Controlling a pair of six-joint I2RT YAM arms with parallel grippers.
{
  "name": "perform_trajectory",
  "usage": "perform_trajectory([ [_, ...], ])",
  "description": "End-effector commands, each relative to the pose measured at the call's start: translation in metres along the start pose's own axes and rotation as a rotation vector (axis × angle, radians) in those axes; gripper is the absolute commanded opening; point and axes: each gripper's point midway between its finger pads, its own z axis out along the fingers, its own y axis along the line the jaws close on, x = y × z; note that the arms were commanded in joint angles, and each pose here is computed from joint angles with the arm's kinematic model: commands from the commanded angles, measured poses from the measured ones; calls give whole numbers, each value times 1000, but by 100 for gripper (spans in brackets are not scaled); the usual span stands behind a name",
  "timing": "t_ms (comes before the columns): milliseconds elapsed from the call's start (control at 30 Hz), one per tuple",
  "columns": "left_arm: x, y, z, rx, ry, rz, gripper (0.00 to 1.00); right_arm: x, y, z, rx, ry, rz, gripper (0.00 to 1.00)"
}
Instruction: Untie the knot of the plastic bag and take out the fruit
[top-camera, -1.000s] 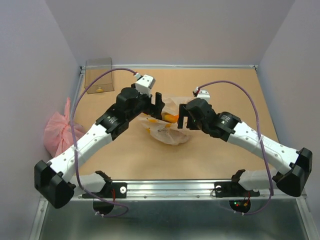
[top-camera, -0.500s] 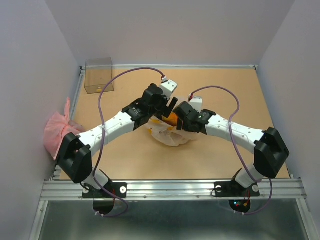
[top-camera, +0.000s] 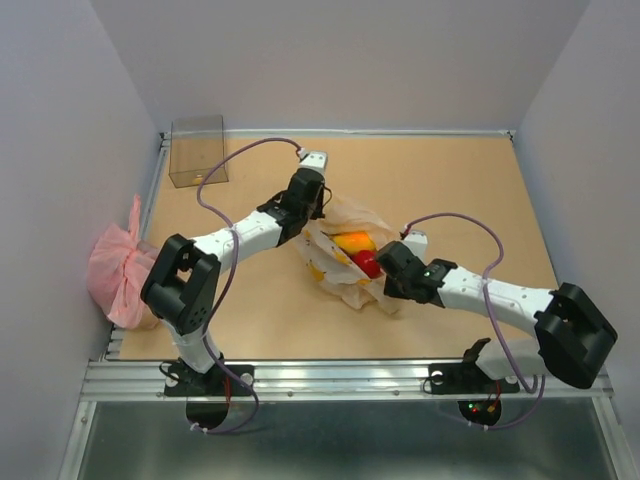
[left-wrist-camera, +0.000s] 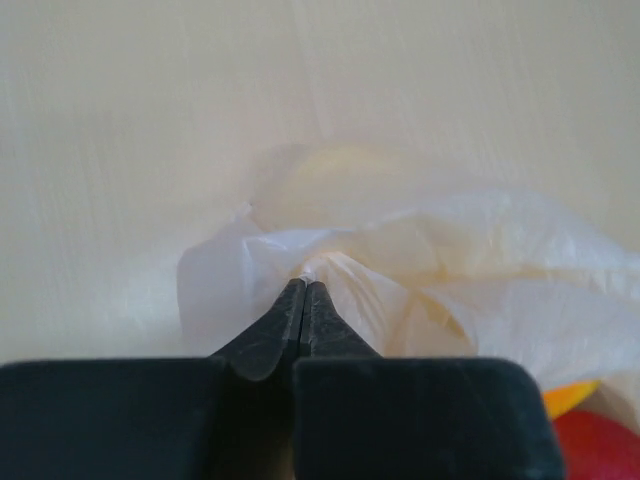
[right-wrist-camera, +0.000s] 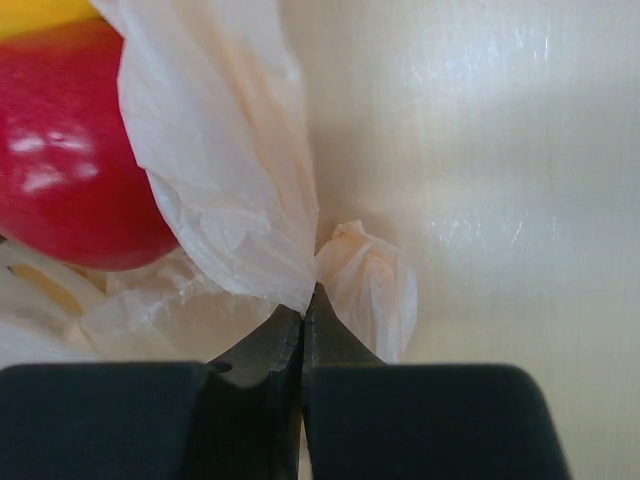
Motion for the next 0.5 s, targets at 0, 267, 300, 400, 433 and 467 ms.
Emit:
perform_trajectory([
  [0, -39, 17, 15, 38, -93, -289, 0, 9, 2, 2, -91, -26, 51, 1],
  [267, -27, 23, 37, 261, -13, -613, 0, 23, 5, 11, -176, -34, 49, 1],
  [300, -26, 21, 36, 284, -6, -610, 0, 20, 10, 12, -194, -46, 48, 1],
  [400, -38, 18, 21, 332, -27, -573, 23, 11, 16, 13, -195, -69, 33, 1],
  [433, -42, 18, 15, 340, -39, -555, 34, 10, 17, 15, -187, -71, 16, 1],
  [467, -47, 18, 8, 345, -51, -538, 46, 2, 22, 13, -194, -88, 21, 1],
])
